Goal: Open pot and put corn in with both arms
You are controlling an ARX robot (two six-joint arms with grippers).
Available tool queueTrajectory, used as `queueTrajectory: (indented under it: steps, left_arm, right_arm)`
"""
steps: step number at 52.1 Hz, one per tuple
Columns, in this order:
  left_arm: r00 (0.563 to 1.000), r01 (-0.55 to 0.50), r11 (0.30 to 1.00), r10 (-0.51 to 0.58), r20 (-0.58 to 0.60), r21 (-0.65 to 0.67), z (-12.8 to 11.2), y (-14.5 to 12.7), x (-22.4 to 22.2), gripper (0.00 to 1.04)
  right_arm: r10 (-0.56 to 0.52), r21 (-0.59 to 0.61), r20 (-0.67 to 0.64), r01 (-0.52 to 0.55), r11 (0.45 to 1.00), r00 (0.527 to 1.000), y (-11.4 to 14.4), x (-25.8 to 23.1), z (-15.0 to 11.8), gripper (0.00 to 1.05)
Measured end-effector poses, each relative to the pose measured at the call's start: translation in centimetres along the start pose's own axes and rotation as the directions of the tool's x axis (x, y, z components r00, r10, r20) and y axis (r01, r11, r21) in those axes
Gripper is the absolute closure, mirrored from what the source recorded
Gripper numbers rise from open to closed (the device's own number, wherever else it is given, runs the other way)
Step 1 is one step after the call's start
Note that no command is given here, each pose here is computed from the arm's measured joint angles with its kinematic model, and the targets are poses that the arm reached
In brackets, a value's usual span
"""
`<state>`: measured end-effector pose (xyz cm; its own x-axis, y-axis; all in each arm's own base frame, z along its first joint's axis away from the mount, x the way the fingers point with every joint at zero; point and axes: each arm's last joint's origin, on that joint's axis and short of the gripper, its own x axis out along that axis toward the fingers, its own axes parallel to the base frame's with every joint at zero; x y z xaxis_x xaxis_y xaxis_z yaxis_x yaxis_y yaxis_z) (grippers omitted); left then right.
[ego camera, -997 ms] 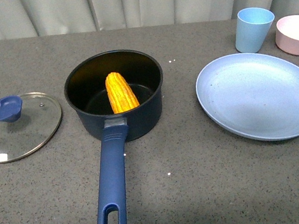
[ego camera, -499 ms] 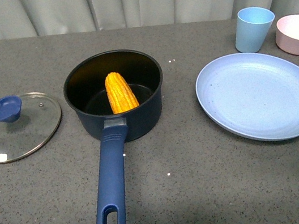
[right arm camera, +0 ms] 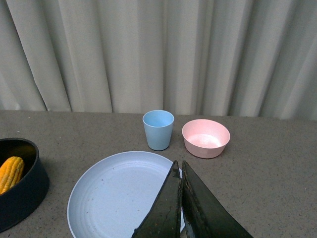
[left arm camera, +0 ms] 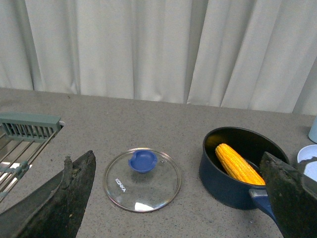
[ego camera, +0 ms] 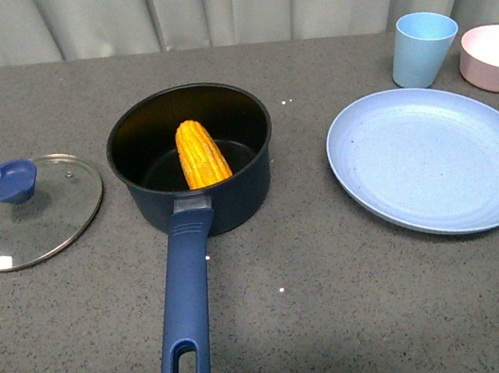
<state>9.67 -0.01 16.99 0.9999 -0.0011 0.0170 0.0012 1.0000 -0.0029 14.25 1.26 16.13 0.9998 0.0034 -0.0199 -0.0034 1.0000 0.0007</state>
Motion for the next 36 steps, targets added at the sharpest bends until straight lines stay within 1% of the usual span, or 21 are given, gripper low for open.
queueTrajectory:
  steps: [5, 8, 36]
  left_arm:
    - [1.0, 0.0, 1.0, 0.0, 0.0, 0.0, 0.0, 0.0, 0.0, 0.06]
    - [1.0, 0.0, 1.0, 0.0, 0.0, 0.0, 0.0, 0.0, 0.0, 0.06]
    - [1.0, 0.0, 1.0, 0.0, 0.0, 0.0, 0.0, 0.0, 0.0, 0.06]
  right_arm:
    - [0.02, 0.001, 0.008, -0.02, 1.0, 1.0, -0.8, -0.5, 0.2, 1.04]
    - [-0.006, 0.003, 0.016, 0.006, 1.0, 1.0, -1.2, -0.9, 0.4, 1.04]
    - [-0.003, 0.002, 0.027, 0.003, 1.0, 1.0, -1.2, -2.4, 0.7, 1.04]
